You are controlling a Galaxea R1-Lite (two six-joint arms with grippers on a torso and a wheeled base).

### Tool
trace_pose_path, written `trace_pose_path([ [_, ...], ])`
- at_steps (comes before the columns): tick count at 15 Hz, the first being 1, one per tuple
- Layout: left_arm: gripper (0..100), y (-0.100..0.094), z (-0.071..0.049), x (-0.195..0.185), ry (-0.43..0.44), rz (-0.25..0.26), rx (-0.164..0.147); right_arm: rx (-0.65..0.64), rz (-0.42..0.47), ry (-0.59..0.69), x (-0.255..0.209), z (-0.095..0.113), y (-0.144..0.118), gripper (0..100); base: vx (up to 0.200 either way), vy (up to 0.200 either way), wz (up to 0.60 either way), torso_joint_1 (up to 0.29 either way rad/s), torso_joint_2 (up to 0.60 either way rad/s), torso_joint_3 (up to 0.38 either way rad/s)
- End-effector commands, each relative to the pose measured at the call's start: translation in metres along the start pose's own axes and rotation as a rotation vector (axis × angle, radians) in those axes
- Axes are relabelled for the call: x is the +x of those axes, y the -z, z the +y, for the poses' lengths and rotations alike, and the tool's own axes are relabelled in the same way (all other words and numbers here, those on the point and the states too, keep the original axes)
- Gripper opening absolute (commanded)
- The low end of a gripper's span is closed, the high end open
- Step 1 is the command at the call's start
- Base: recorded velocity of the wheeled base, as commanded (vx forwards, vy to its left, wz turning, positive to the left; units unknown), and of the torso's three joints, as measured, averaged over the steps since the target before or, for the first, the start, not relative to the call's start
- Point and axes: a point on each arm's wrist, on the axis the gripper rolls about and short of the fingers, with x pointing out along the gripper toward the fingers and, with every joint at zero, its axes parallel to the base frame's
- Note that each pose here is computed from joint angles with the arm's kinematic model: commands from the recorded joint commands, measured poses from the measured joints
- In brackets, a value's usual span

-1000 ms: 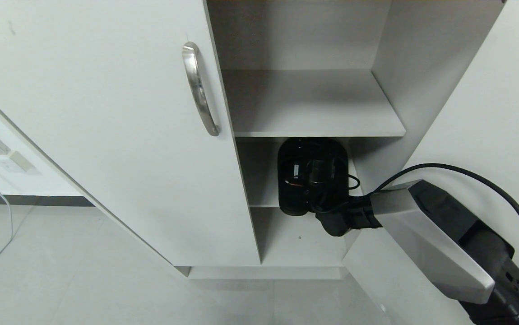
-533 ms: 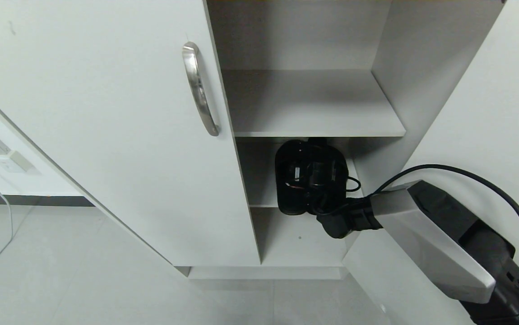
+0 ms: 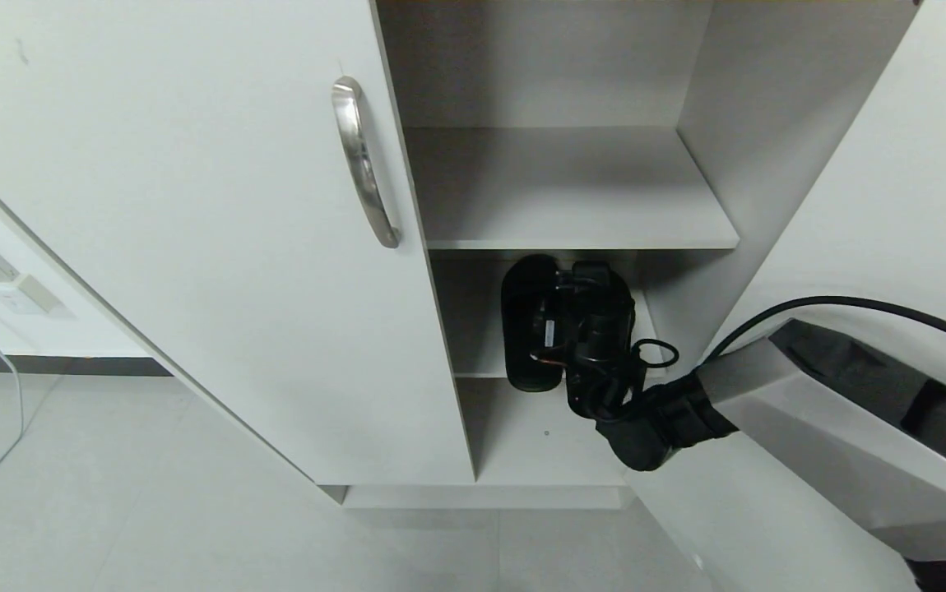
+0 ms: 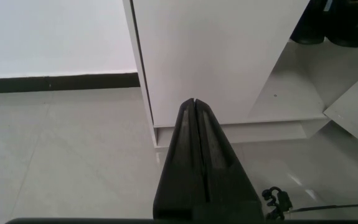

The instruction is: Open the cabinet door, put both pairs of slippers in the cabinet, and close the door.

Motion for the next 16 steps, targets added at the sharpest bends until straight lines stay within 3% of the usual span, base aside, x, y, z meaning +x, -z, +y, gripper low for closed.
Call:
trace_pose_path([
  [1, 0, 0.0, 0.0, 0.0, 0.0, 0.002, 0.0, 0.014, -0.012, -0.043, -0.035, -0.006, -0.021, 100, 0.0, 0.0, 0.0, 0.0, 0.0, 0.0],
  [7, 0, 0.0, 0.0, 0.0, 0.0, 0.002, 0.003, 0.004, -0.003, -0.104, -0.088, -0.021, -0.011, 100, 0.0, 0.0, 0.0, 0.0, 0.0, 0.0],
  [11, 0, 0.0, 0.0, 0.0, 0.001, 0.002, 0.003, -0.027, -0.004, -0.13, -0.098, -0.017, -0.006, 100, 0.0, 0.0, 0.0, 0.0, 0.0, 0.0],
  [16, 0, 0.0, 0.0, 0.0, 0.001, 0.002, 0.003, -0.048, 0.011, -0.143, -0.106, -0.018, 0.001, 100, -0.2, 0.0, 0.0, 0.0, 0.0, 0.004],
])
